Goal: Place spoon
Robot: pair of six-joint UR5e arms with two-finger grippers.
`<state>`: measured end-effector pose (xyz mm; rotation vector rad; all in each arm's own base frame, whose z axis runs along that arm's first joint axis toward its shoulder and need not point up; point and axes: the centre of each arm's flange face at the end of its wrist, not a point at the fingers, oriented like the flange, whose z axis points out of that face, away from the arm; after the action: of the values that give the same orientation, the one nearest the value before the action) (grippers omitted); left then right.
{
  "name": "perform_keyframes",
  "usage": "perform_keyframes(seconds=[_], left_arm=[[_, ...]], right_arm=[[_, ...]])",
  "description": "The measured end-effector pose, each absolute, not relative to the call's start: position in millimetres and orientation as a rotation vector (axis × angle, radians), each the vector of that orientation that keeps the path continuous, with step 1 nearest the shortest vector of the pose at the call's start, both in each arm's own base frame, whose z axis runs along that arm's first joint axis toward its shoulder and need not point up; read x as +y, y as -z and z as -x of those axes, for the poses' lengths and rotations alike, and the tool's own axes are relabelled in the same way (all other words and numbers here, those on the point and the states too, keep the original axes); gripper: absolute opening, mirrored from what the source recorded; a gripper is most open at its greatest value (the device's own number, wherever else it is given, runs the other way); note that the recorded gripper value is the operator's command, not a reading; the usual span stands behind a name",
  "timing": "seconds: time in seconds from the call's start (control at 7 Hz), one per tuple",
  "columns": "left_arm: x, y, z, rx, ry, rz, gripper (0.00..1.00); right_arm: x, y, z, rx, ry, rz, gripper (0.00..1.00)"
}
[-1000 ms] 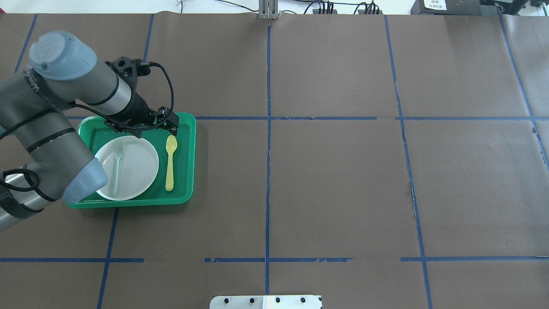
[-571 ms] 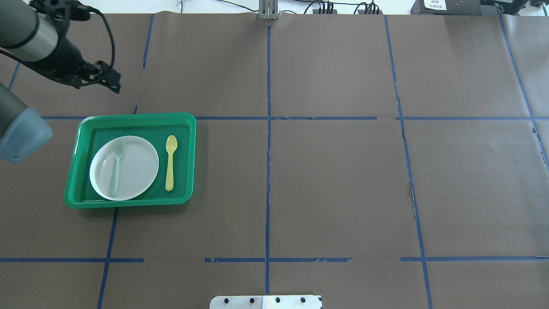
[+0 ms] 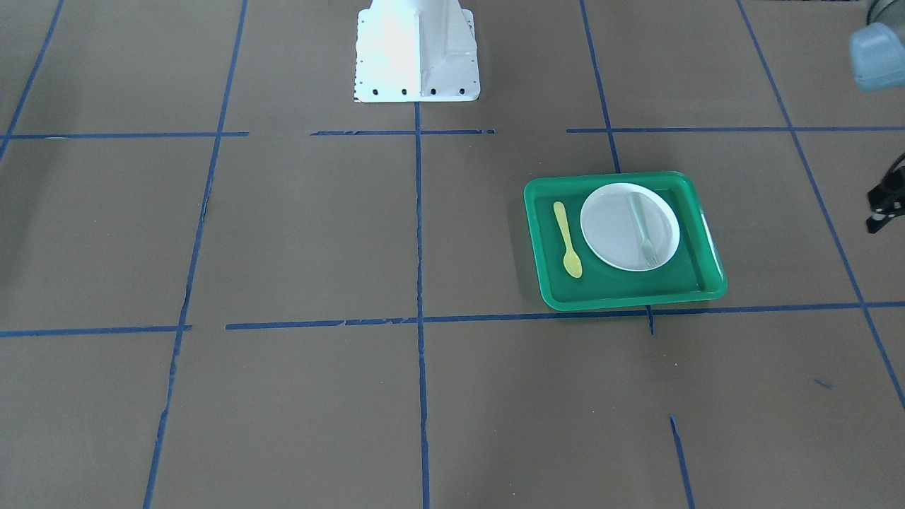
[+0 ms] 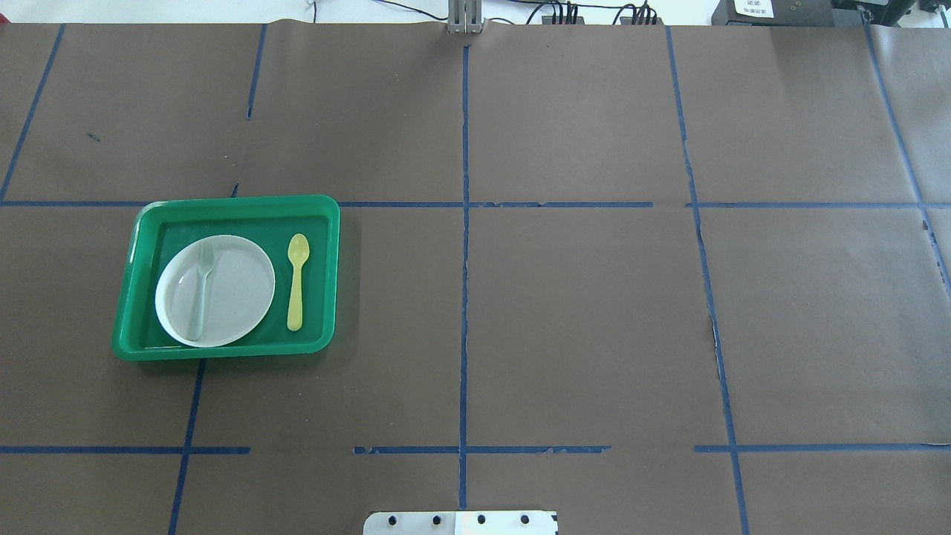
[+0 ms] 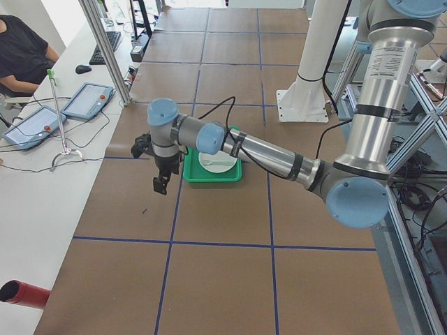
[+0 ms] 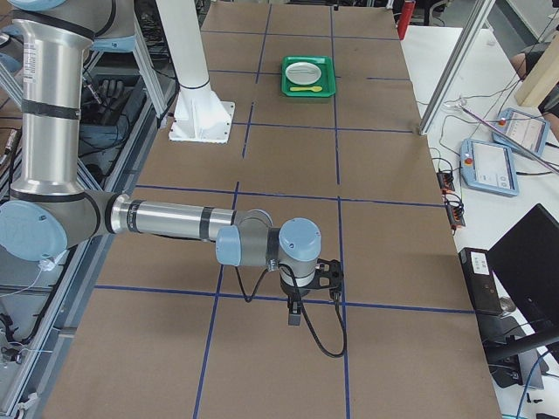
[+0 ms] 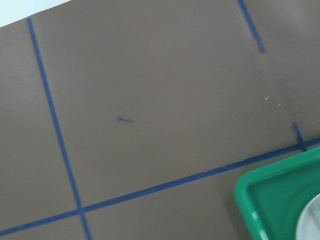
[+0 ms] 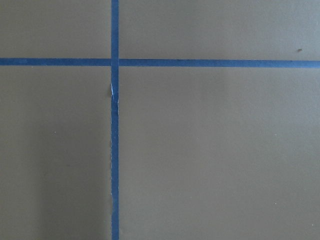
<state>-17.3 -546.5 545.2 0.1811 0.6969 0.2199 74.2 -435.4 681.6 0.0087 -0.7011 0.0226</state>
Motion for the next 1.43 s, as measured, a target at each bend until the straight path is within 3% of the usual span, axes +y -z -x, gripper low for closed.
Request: perform_keyframes(seconds=[0.14, 0.43, 1.43], left_arm=[[-517.6, -601.4, 46.4, 0.705, -0.199, -0.125, 1.00], [-485.1, -650.2, 61.4, 0.714, -0.168, -0.060, 1.00], [-469.3, -666.1, 71.6, 0.721, -0.140, -0.040, 1.00]], right_arm=[[-435.4, -681.6, -74.2, -0.701, -0.023, -0.009, 1.00], [-435.4, -681.6, -74.2, -0.701, -0.023, -0.008, 1.00], [-435.4, -681.6, -74.2, -0.701, -0.022, -0.008, 1.00]])
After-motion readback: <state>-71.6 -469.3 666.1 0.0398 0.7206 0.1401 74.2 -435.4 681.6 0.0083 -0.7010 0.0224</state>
